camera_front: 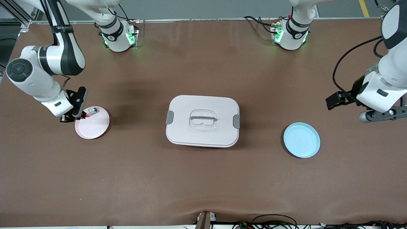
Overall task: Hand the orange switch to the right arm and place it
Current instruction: 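Lower the switch onto the white plate and open the right gripper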
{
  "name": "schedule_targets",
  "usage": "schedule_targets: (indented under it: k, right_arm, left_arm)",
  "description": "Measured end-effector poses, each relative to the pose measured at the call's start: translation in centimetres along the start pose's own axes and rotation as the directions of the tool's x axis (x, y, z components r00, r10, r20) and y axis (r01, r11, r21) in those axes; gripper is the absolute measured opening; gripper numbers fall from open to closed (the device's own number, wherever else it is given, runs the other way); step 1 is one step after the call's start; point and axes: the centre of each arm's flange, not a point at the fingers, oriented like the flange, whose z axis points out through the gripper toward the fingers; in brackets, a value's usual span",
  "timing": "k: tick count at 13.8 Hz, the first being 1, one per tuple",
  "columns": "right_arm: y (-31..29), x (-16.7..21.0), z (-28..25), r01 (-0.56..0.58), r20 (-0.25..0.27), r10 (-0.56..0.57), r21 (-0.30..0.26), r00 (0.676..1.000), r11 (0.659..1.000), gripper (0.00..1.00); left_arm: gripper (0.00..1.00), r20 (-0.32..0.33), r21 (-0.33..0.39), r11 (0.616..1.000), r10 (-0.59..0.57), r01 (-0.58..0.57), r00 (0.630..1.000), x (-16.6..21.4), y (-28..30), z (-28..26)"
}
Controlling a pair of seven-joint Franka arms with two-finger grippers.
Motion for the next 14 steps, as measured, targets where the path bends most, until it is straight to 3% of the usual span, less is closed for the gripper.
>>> schedule_targets:
  k: [3,10,14]
  right_arm:
    - [0.3,-0.6,3.3,0.009,-0.006,-0.009,0.019,1.0,1.0,0.34]
    - [0.2,-1.0,9.5,0.003,-0.031,-0.003,-0.025,1.0,1.0,0.34]
    - [-0.3,-1.5,11.4,-0.009,-0.039,0.008,-0.037,0.999,0.999,0.34]
  left_arm:
    - [1.0,0.002,-0.055,0.998,-0.014,0.014,1.0,0.0,-3.0,-1.0]
    - [1.0,-0.018,-0.034,0.998,0.051,-0.052,0.999,-4.8,-1.0,-3.4]
    - [1.0,-0.016,-0.028,0.996,0.084,-0.084,0.996,-4.6,-3.2,-3.1]
